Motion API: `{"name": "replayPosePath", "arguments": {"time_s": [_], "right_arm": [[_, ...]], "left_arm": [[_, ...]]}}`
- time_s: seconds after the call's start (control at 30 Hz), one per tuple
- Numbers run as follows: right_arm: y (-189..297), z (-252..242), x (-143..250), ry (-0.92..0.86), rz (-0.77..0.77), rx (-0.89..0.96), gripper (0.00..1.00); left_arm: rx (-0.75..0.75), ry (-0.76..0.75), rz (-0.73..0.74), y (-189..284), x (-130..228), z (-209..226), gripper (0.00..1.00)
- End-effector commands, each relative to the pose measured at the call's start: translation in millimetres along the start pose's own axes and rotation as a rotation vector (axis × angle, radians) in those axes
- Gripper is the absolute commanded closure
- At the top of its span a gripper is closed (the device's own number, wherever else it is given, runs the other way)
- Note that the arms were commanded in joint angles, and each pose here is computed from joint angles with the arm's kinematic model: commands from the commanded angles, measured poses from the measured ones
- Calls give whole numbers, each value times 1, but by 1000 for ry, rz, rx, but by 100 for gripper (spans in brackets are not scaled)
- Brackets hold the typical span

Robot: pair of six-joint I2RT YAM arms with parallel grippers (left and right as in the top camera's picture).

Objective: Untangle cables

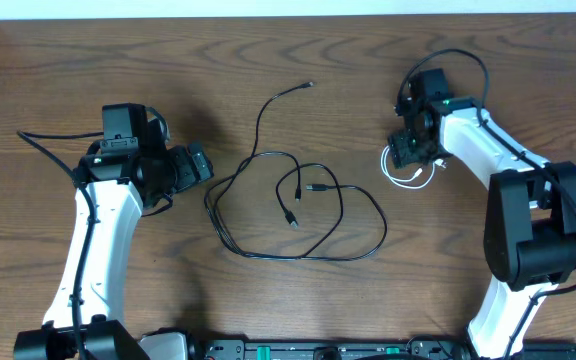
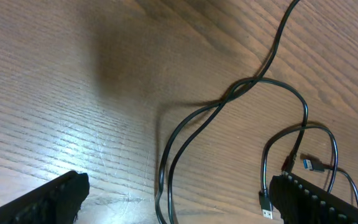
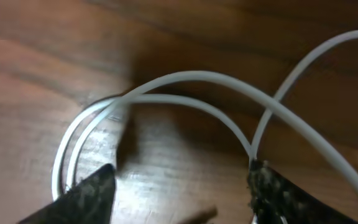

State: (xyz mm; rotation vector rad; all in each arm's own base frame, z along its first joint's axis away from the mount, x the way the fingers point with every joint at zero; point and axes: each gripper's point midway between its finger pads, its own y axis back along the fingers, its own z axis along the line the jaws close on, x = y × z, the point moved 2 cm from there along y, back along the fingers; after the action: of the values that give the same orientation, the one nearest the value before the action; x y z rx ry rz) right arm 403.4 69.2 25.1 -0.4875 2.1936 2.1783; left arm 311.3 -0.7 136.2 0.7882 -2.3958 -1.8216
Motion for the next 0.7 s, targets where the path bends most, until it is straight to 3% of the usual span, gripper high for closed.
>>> {"name": "replayPosePath", "arguments": {"time_s": [0.0,0.13,0.53,0.67], "right_arm": [[-7,-4,4,-8,9,9,40],[-5,-4,1,-7,1,8,44],[18,-12,-17,-7,-41,52,37],[18,-20,-19,-14,-49,86,41]], "left_arm": [[-11,6,9,-2,1,3,2],[-11,6,9,-2,1,3,2],[-11,6,9,-2,1,3,2],[-11,6,9,-2,1,3,2]]}}
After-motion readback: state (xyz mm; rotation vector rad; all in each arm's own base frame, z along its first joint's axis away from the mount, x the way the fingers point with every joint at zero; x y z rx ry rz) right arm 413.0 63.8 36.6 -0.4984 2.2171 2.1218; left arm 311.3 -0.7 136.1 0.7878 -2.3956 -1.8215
